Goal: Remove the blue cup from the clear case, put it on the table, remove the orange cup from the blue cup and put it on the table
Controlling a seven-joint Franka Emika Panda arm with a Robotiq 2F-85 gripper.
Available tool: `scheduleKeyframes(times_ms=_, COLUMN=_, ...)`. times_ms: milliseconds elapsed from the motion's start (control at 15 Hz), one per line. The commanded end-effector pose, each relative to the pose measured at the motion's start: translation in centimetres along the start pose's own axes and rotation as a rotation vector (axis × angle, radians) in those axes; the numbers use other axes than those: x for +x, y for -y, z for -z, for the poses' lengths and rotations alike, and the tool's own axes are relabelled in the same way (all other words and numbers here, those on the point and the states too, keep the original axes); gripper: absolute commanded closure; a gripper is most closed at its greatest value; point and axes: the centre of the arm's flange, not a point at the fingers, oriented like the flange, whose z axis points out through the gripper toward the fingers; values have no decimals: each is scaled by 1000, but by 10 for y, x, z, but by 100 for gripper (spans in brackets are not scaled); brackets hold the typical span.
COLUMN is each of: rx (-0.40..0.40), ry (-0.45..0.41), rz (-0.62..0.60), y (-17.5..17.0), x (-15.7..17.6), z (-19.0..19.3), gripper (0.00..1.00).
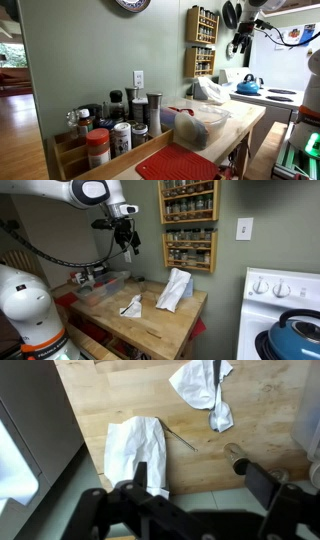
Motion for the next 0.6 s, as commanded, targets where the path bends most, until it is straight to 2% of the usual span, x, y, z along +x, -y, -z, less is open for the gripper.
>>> scheduleKeyframes(times_ms=0, rx=0, ry=0, rz=0, y=0, x=0, z=0, gripper=0)
scheduleKeyframes(times_ms=133, rx=24, ry=24, rz=117, y=36, x=5, z=-12, gripper=0)
scheduleKeyframes(times_ms=267, rx=67, ry=41, rz=228, y=97, x=7, z=-31, gripper=0)
scheduleKeyframes(times_ms=533, rx=147, ry=109, rz=445, y=211, x=-10, z=-55, gripper=0)
